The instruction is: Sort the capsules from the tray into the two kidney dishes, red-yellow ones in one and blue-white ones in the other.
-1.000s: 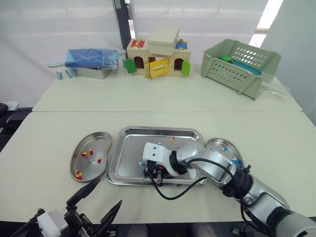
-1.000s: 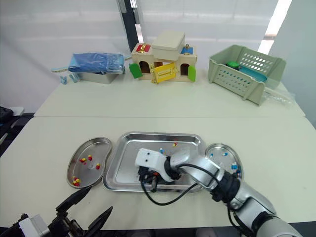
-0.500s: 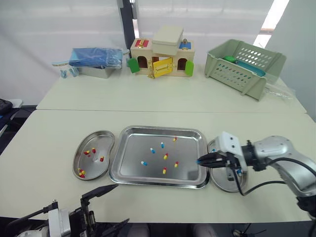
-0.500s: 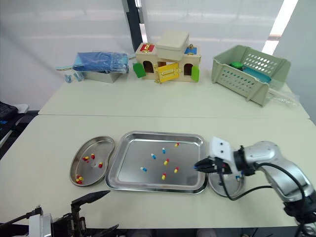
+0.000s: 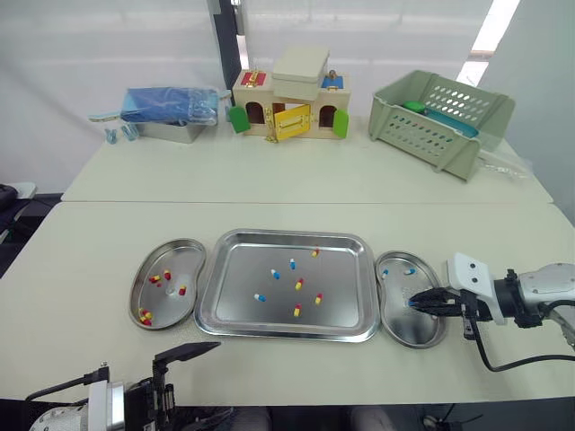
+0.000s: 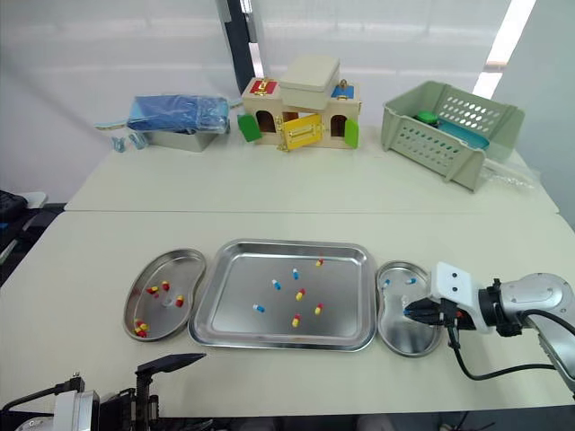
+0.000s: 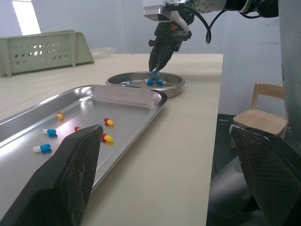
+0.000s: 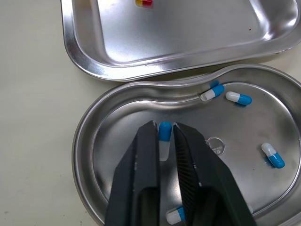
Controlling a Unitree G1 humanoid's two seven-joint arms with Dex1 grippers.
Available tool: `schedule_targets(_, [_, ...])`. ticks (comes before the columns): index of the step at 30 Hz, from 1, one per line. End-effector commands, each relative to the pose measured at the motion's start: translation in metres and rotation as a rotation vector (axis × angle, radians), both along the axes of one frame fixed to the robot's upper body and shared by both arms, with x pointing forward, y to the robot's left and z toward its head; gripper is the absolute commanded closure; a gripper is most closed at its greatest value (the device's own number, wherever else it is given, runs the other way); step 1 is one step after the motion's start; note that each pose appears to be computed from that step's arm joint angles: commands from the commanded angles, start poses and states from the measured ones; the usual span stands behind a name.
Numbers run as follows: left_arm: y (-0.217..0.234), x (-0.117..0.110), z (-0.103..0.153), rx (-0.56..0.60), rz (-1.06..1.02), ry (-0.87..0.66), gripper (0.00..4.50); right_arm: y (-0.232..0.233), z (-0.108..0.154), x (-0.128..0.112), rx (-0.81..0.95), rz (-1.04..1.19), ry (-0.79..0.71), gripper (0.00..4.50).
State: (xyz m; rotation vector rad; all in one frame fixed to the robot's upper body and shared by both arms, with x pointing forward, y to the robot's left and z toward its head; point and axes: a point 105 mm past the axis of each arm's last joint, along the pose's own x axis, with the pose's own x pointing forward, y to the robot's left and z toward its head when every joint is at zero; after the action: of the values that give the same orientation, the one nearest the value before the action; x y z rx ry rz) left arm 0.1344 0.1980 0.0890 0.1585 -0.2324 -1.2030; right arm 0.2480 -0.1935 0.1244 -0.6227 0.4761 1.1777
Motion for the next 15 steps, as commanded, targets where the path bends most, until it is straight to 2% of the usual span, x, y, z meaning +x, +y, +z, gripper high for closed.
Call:
schedule_targets(1, [0.006,-0.003,0.002,-0.005,0.026,-0.024,0.0,-0.002,0.009,0.002,0.007,0.007,-0.027,2.79])
schedule_targets(6, [0.009,-0.004,0.0,-0.01,0.041,-0.021,0.0,-0.005,0.008,0.003,0.001,0.011,-0.026,1.41])
schedule_targets(10, [0.008,-0.006,-0.001,-0.023,0.045,-0.01,0.0,-0.01,0.012,0.002,0.015,-0.004,-0.027,0.09])
schedule_targets(15, [0.01,-0.002,-0.001,-0.027,0.069,-0.026,0.0,-0.015,0.011,0.002,0.032,-0.019,-0.027,0.04])
